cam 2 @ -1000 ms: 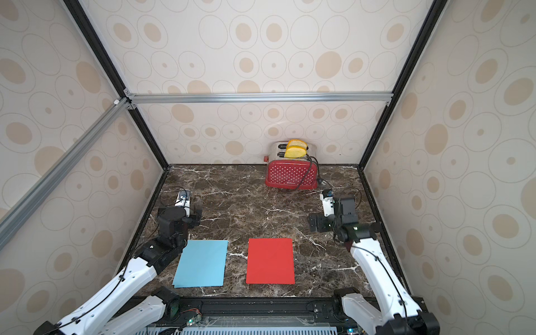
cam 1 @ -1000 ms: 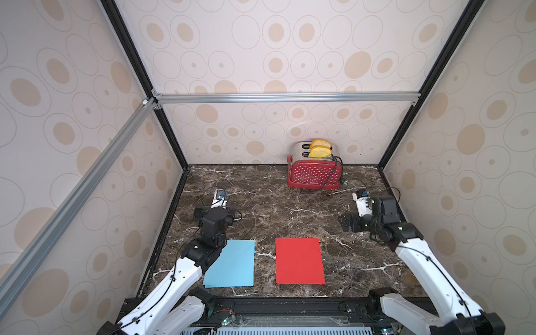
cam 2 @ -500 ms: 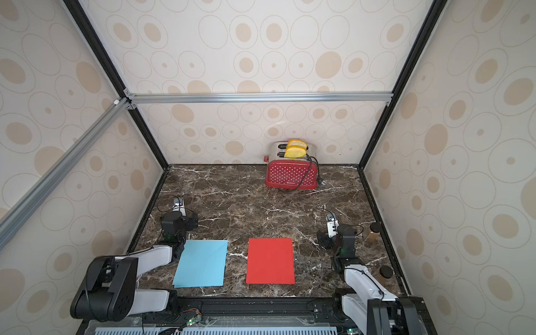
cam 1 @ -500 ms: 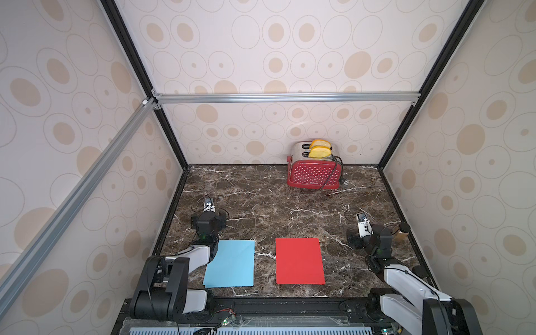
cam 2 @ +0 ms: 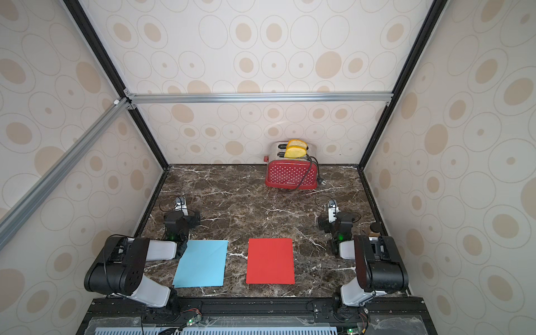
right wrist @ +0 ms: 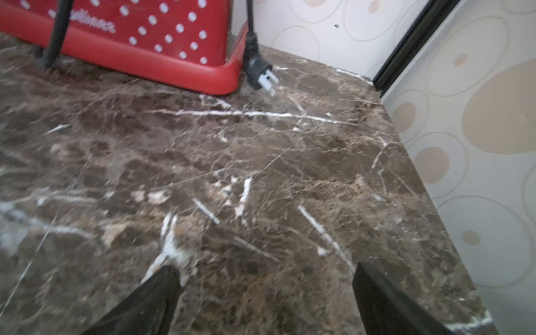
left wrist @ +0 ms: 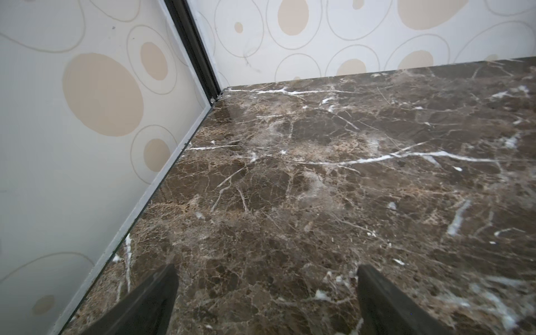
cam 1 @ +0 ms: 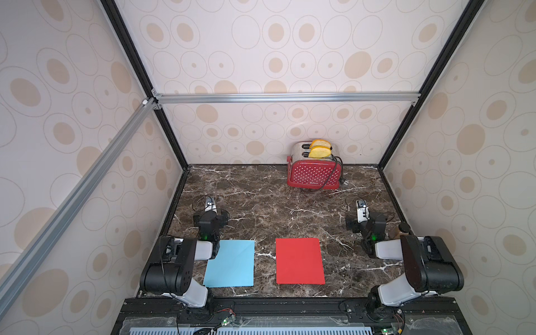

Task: Sort the scattered colored papers by color
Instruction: Reset both arms

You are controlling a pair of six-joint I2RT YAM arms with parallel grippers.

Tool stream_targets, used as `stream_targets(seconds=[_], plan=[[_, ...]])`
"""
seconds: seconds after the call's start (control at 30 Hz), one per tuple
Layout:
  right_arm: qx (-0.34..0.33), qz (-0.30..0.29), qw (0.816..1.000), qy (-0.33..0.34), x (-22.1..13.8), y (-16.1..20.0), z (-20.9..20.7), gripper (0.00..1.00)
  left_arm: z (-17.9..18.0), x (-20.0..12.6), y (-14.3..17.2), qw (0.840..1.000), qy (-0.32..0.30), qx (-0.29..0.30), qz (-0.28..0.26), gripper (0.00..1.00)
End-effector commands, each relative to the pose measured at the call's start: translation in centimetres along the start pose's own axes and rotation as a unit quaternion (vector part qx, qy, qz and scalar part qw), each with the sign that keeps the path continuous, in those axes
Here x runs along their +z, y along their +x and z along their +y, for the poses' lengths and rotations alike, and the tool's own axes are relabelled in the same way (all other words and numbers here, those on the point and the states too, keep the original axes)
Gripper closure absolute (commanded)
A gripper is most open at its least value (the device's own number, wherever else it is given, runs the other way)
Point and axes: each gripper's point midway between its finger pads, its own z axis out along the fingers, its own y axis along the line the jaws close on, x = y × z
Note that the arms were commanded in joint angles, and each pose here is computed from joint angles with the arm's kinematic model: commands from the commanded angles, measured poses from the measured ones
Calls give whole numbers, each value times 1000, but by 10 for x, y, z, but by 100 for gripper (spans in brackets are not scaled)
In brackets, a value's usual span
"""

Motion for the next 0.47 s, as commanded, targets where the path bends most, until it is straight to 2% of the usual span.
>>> stream_targets(seconds=[0.0,0.43], plan=[[19,2,1000,25,3,-6,-11,0,10,4,-10,999,-26,-20,-10,1],[21,6,1000,23,3,-5,-11,0,9,6,-10,1000,-17,-23,-6,1]])
